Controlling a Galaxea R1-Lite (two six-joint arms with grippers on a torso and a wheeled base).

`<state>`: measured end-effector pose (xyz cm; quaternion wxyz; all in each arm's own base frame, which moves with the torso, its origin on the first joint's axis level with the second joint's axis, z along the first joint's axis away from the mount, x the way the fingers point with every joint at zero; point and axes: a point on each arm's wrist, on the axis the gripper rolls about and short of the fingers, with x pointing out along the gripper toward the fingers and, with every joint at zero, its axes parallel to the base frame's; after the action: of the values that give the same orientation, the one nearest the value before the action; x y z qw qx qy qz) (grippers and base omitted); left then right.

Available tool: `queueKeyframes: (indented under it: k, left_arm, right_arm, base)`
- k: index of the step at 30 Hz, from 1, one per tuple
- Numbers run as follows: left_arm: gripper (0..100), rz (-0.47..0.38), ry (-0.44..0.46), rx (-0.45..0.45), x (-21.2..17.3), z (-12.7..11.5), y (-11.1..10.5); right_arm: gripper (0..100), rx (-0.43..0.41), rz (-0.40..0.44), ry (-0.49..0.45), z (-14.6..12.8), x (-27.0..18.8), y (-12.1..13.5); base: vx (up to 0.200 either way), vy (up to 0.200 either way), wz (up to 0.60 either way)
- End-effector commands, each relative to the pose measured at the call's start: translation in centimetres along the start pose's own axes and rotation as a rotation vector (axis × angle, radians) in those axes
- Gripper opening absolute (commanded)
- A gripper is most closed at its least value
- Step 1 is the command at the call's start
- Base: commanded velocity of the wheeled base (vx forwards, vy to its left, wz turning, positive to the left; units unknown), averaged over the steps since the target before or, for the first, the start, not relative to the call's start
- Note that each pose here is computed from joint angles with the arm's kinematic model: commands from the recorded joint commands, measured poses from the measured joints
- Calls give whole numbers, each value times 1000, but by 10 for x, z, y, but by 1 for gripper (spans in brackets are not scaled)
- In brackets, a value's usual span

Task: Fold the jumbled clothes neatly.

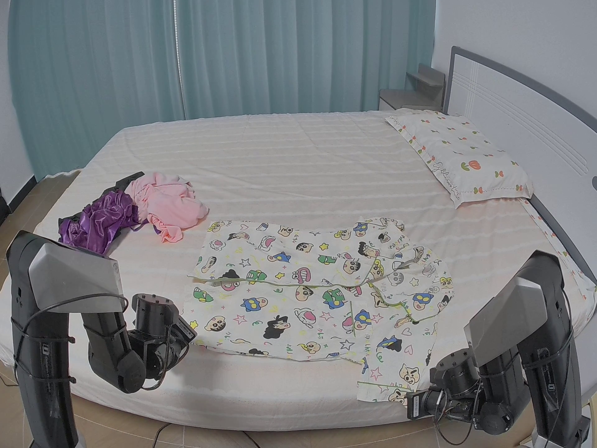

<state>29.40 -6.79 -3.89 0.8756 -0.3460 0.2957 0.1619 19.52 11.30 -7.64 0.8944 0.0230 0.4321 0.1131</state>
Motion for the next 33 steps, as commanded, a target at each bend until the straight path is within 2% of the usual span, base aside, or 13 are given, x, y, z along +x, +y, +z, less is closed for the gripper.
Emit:
queueKeyframes:
  k: [1,9,16,19,23,27,33]
  left_arm:
    - [0,4,4,4,0,-1,1]
    - [0,6,8,6,-1,-2,2]
    - [0,17,17,13,-4,-4,5]
    - [0,9,15,27,-9,-6,8]
    - [0,4,19,90,-15,-10,13]
    - [0,-7,11,89,-17,-9,13]
    - [0,-4,18,99,-19,-11,14]
  right_arm:
    - [0,6,7,-36,7,-19,-2]
    - [0,11,-35,-130,28,-31,-19]
    - [0,9,-37,-105,24,-35,-22]
    - [0,10,-26,-111,25,-37,-21]
    - [0,18,-29,-121,27,-38,-22]
    - [0,20,-10,-161,34,-45,-18]
    - [0,-9,-22,-76,27,-50,-17]
  base:
    - [0,0,0]
    - [0,0,0]
    - [0,0,0]
    - [0,0,0]
    - [0,0,0]
    - [0,0,0]
    - [0,0,0]
